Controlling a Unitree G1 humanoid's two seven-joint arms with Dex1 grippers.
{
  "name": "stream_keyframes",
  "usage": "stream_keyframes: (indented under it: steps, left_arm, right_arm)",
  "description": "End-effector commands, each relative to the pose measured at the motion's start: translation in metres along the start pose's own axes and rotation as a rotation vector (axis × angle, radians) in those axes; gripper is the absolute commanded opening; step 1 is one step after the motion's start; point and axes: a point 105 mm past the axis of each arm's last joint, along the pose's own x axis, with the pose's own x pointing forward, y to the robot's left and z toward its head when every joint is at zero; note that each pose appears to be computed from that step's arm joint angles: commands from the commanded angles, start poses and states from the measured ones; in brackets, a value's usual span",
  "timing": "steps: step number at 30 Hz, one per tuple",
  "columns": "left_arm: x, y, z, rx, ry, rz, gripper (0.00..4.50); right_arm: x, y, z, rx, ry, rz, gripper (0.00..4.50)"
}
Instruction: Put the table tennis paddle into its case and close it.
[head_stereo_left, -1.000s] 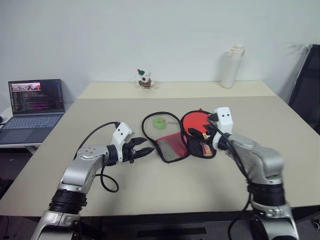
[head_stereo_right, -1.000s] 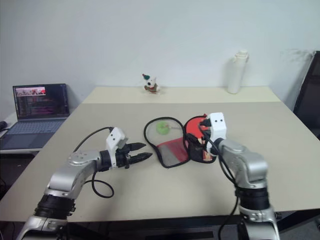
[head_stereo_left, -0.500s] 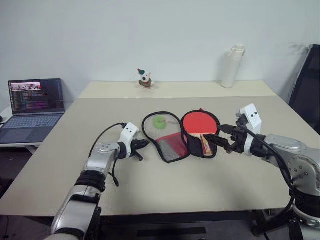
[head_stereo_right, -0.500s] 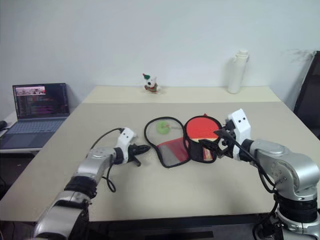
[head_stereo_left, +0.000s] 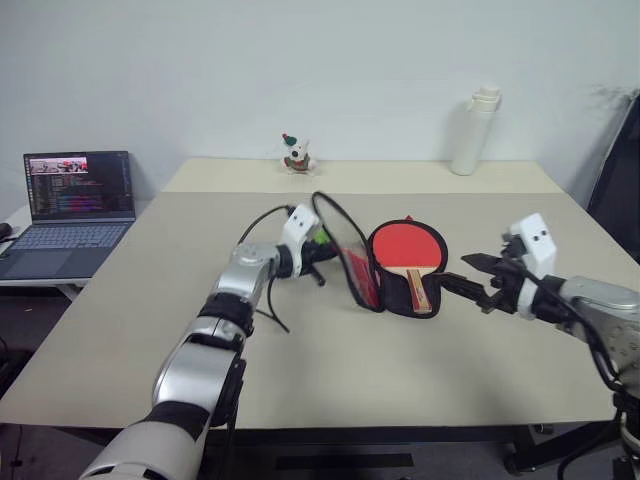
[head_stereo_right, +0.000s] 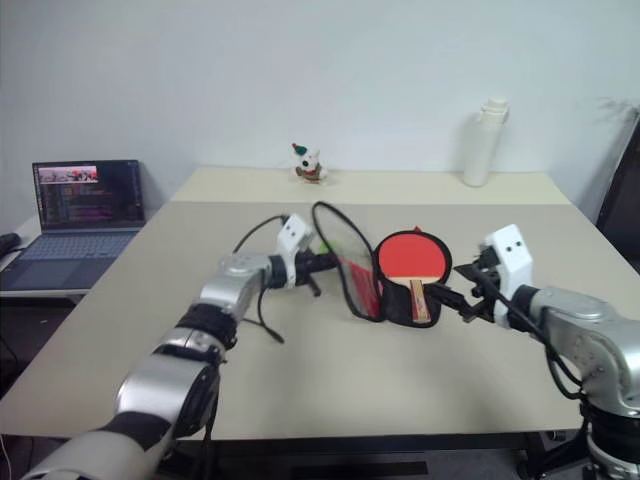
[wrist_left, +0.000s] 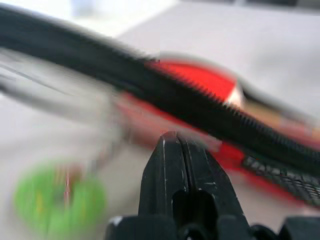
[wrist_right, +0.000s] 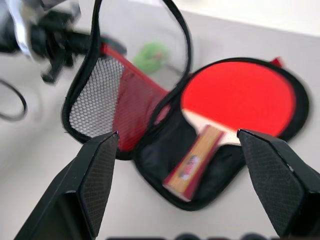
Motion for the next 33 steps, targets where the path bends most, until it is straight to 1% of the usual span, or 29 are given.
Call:
stream_keyframes:
  steps: [1, 4, 6, 11, 16, 20, 22, 25, 28, 30, 33]
  left_arm:
    - [0.021, -0.008, 0.027, 0.030, -0.063, -0.010, 0.03]
    - [0.047, -0.025, 0.041, 0.019, -0.090, -0.007, 0.03]
    - [0.057, -0.033, 0.040, 0.019, -0.084, 0.000, 0.03]
    - [0.056, -0.029, 0.033, 0.018, -0.078, 0.041, 0.03]
    - [0.043, -0.018, 0.033, 0.010, -0.111, 0.046, 0.03]
    - [0.019, -0.009, 0.032, -0.013, -0.167, -0.013, 0.03]
    - [-0.008, 0.000, 0.018, -0.005, -0.160, -0.036, 0.00]
    - [-0.040, 0.006, 0.004, -0.011, -0.146, -0.031, 0.00]
    - [-0.076, 0.002, 0.001, -0.033, -0.154, -0.040, 0.00]
    - [-0.096, -0.005, 0.004, -0.060, -0.165, -0.045, 0.00]
    - [-0.119, -0.017, 0.007, -0.079, -0.159, -0.053, 0.00]
  right_arm:
    - [-0.014, -0.010, 0.010, -0.018, -0.038, -0.043, 4.16]
    - [-0.023, -0.024, 0.010, 0.000, -0.038, -0.117, 4.16]
    - [-0.025, -0.027, 0.010, 0.009, -0.039, -0.140, 4.16]
    - [-0.020, -0.028, 0.005, 0.019, -0.029, -0.153, 4.16]
    - [-0.006, -0.029, 0.006, 0.031, -0.035, -0.150, 4.16]
    - [0.014, -0.032, 0.003, 0.050, -0.038, -0.124, 4.16]
    - [0.031, -0.039, -0.002, 0.090, -0.039, -0.125, 4.50]
    - [0.049, -0.052, -0.008, 0.121, -0.025, -0.157, 4.50]
    - [0.066, -0.065, -0.020, 0.151, 0.017, -0.199, 4.50]
    - [0.076, -0.068, -0.027, 0.177, 0.039, -0.191, 4.50]
    - [0.090, -0.069, -0.037, 0.219, 0.065, -0.182, 4.50]
